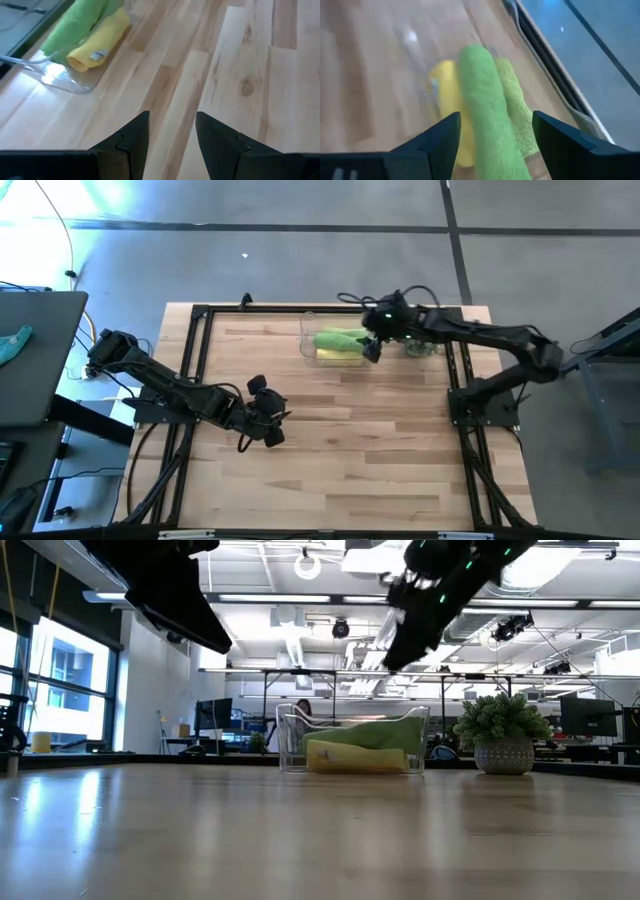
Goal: Roll microfiber towels into tight, uniform cylinder then place into a basket
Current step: Return to Home Position
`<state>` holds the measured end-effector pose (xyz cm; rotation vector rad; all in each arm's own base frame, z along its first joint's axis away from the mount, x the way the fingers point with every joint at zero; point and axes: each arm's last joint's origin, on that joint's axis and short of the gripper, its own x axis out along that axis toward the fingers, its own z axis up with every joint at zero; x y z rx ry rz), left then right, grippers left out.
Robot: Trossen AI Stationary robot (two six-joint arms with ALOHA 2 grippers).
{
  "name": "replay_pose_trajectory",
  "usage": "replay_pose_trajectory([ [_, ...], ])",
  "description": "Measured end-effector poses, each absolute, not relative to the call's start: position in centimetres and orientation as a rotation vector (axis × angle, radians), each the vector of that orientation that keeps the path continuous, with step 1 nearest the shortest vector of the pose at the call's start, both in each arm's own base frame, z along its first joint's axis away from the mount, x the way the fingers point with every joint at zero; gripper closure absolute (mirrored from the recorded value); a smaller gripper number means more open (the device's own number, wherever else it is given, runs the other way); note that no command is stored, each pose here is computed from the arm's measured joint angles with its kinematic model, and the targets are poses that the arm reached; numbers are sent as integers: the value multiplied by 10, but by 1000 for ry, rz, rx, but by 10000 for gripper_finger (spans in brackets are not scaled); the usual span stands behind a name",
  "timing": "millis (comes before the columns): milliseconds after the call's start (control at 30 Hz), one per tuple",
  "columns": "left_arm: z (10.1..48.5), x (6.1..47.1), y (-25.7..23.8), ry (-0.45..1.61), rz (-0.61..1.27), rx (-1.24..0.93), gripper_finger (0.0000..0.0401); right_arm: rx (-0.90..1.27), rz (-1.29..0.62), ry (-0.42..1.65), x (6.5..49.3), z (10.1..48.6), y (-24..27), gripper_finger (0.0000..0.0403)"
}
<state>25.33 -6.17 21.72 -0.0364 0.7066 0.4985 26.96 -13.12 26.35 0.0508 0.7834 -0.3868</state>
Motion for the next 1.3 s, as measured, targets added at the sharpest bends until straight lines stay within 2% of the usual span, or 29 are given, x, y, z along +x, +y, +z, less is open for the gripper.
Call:
replay_pose_trajectory([
  [200, 230, 246, -58, 663, 525, 8, 256, 39, -343, 645, 240, 310, -99, 163],
  [400, 258, 216, -48, 632, 525, 38, 280, 62, -282, 672, 211, 323, -69, 163],
  [667, 290, 164, -33, 575, 514, -4, 306, 111, -218, 546, 182, 282, -40, 163],
  [933, 302, 121, -21, 473, 472, -82, 319, 183, -171, 328, 153, 232, -24, 163],
  [1100, 288, 109, -18, 411, 443, -176, 325, 168, -137, 135, 141, 214, -19, 163],
  [1300, 247, 114, -21, 347, 358, -250, 326, 169, -123, 13, 132, 196, -17, 163],
])
